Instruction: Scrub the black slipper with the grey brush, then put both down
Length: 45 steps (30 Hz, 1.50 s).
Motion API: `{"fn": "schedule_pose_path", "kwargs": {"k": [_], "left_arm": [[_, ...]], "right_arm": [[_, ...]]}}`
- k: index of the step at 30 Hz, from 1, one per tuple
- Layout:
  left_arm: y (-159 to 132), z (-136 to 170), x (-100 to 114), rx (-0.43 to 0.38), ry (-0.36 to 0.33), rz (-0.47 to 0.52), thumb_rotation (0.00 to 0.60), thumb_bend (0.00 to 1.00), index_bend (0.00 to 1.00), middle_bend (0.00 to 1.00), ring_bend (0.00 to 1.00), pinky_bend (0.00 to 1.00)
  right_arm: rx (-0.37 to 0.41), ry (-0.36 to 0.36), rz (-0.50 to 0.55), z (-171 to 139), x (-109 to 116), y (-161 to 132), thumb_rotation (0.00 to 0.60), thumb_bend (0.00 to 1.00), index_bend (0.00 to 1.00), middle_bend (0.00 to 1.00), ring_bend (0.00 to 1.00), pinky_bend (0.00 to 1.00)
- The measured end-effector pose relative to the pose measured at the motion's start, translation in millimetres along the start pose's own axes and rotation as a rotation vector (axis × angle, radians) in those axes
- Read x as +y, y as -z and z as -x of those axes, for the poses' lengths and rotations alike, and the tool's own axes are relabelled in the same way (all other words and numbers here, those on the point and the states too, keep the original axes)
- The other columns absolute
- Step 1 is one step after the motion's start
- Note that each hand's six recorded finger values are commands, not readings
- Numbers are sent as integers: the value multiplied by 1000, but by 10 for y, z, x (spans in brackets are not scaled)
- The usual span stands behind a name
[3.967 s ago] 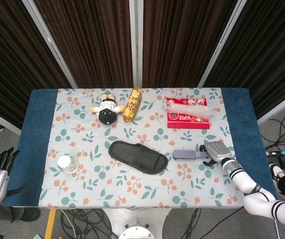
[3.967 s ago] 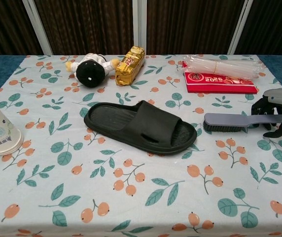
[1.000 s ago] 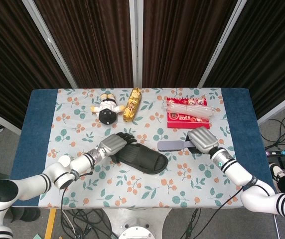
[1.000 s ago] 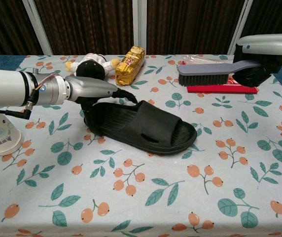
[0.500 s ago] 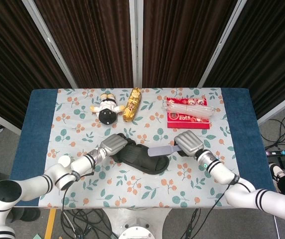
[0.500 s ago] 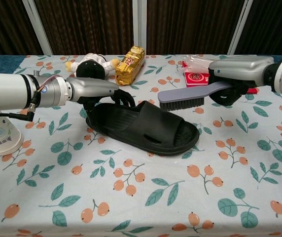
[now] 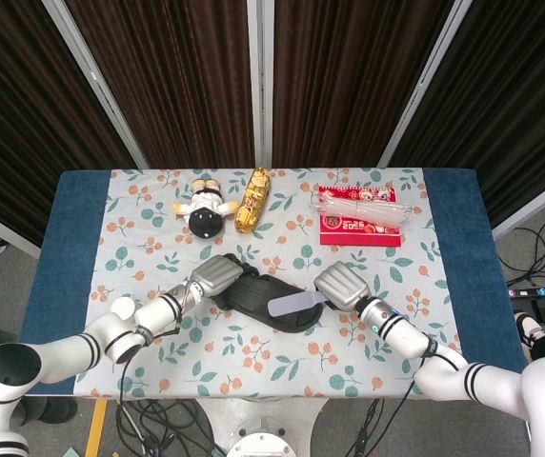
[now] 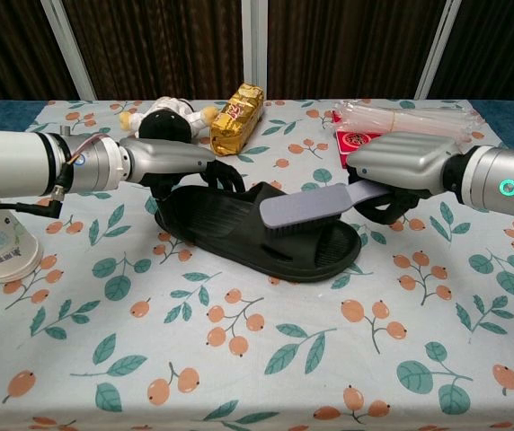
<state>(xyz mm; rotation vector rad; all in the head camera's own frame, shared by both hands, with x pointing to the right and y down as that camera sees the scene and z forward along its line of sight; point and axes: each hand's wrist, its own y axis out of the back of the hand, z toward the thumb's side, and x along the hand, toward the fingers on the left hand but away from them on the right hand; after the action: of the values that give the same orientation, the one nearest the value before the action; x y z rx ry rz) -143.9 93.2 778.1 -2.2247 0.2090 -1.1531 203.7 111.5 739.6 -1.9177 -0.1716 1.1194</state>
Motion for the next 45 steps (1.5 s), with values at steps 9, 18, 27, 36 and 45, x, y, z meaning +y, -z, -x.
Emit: {"fn": "schedule_pose_path", "kwargs": {"k": [9, 18, 27, 36, 45], "left_arm": [[6, -4, -1, 9, 7, -6, 600, 290, 383, 459, 296, 186], [4, 1, 0, 16, 15, -6, 600, 290, 383, 459, 296, 185], [12, -14, 2, 23, 21, -4, 600, 290, 382, 459, 296, 186], [6, -14, 3, 20, 20, -10, 600, 290, 382, 459, 295, 186], [-2, -3, -4, 21, 22, -10, 600, 290, 381, 459, 296, 186]], "right_arm": [[19, 38, 2, -141, 164, 41, 600, 588, 1000, 979, 1000, 1000], [15, 66, -46, 237, 278, -62, 600, 588, 1000, 979, 1000, 1000], [45, -16, -186, 147, 11, -131, 600, 588, 1000, 979, 1000, 1000], [36, 16, -147, -87, 75, -14, 600, 587, 1000, 979, 1000, 1000], [10, 99, -113, 345, 296, -64, 600, 587, 1000, 979, 1000, 1000]]}}
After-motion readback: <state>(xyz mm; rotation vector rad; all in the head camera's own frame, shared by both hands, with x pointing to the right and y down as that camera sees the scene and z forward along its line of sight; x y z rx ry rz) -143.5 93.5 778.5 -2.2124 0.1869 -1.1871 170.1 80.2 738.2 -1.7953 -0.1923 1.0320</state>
